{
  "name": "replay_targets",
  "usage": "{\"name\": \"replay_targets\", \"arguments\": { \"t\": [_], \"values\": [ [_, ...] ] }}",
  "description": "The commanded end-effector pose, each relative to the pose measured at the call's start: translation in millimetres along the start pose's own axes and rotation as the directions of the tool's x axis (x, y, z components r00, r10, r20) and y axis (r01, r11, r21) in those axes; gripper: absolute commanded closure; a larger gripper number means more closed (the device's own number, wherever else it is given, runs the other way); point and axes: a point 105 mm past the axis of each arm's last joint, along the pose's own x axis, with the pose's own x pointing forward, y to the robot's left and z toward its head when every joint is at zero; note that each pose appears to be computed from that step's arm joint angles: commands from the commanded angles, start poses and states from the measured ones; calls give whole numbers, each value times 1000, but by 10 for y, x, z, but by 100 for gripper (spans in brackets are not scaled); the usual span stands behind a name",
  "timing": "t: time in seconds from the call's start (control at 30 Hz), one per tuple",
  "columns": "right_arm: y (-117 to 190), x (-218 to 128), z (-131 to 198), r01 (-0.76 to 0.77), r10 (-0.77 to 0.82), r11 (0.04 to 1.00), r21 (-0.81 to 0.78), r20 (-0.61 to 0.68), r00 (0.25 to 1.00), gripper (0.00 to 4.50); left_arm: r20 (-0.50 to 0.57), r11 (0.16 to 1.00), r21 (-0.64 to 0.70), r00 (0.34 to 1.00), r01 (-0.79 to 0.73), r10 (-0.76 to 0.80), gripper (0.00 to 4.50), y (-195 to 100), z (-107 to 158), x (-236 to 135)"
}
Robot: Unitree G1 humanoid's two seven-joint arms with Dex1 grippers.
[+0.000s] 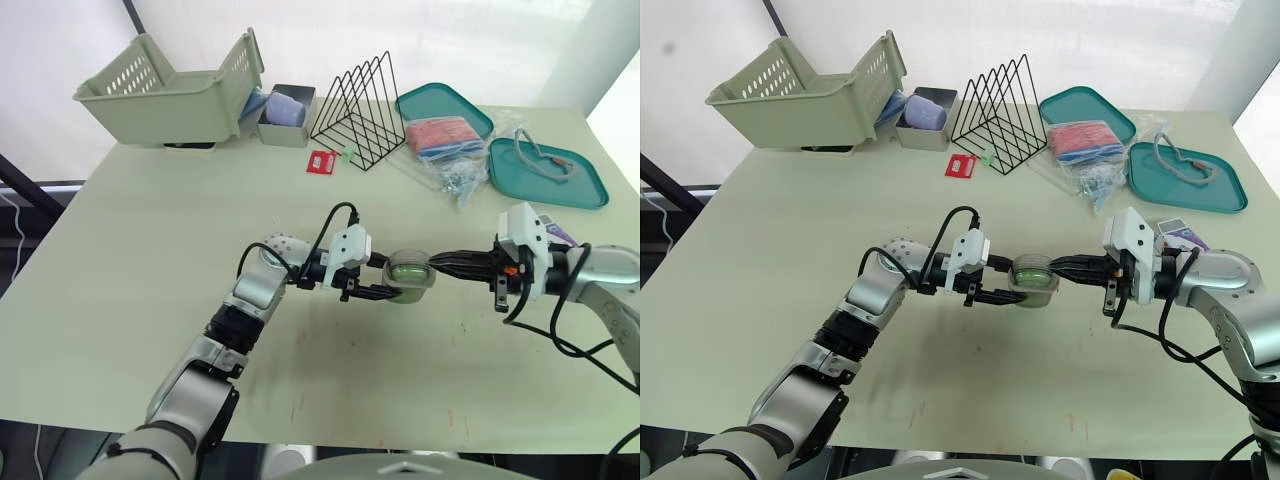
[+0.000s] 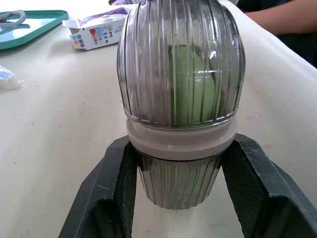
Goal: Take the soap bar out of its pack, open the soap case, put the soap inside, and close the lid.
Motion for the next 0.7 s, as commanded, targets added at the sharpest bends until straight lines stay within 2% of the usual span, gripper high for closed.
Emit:
{"name": "replay_targets", "arguments": {
  "t": [0.03,0.33,0.7],
  "values": [
    [-15,-76,103,7,-7,999,-31,12,1000,439,19,1000,26,1000,-10,10,248,17,80,-35],
    [21,18,176,-18,19,999,-49,20,1000,439,21,1000,28,1000,-7,6,248,17,82,-23],
    [24,95,53,-20,18,998,-52,-45,999,439,25,1000,28,1000,-6,6,248,4,87,-17]
  ]
}}
